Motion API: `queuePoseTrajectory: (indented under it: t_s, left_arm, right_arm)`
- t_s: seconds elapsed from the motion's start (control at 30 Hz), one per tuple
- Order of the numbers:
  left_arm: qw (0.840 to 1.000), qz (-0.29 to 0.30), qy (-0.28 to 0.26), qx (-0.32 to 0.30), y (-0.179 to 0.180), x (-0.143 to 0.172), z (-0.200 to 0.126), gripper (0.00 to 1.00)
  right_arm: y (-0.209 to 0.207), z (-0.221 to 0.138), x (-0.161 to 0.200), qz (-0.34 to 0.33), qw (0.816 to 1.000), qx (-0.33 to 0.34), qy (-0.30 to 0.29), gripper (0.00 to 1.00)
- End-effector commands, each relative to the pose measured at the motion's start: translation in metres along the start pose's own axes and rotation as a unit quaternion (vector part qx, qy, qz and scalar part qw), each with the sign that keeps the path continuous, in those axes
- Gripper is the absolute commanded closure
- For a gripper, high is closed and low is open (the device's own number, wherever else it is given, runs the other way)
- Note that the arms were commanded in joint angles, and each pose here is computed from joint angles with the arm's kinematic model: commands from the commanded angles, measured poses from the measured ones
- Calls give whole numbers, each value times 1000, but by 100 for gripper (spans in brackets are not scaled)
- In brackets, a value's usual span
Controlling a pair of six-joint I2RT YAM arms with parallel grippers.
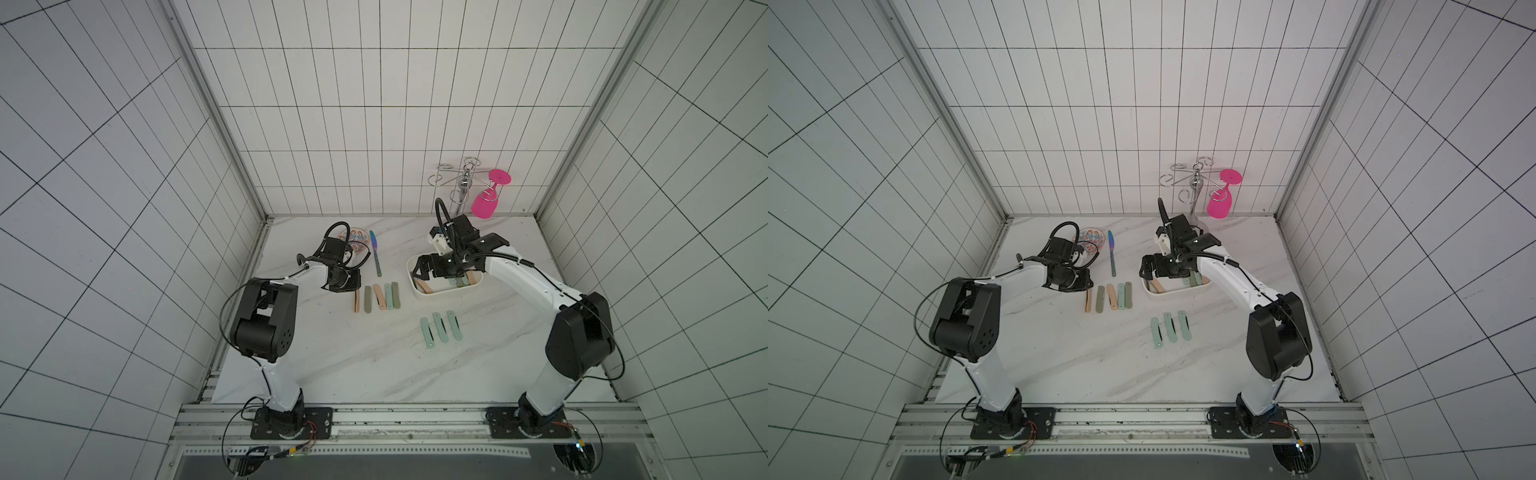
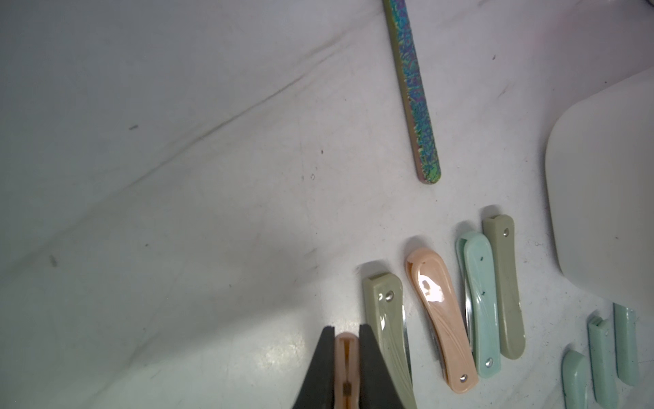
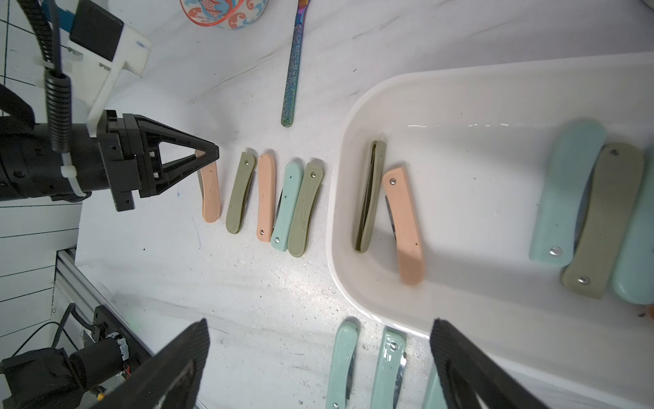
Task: Take the fruit knife out of the storage box
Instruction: Place the fruit knife at the center of the board.
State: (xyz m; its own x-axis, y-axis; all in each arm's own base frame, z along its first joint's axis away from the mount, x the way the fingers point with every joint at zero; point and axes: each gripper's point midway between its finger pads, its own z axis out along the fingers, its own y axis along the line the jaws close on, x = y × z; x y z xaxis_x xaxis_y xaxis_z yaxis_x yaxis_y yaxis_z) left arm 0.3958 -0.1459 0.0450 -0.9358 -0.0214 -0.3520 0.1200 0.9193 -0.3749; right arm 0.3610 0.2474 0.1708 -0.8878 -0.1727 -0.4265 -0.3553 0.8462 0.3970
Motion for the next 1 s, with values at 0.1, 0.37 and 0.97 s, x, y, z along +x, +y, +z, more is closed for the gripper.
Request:
queuePoseTrajectory:
  t_s: [0.1,0.37,0.97]
  left_arm:
    - [1000,6,-5,-9,5,-7,6,100]
    - [1000,1,-6,-12,8,-8,10,100]
    - [1000,-6,-9,-14,10,-10,18,100]
  right_arm:
    - [-6,6,13,4,1000,-3,21,1]
    - [-6,7,15,4,1000,-6,23,2]
    - [-6,9,14,5,1000,-6,23,1]
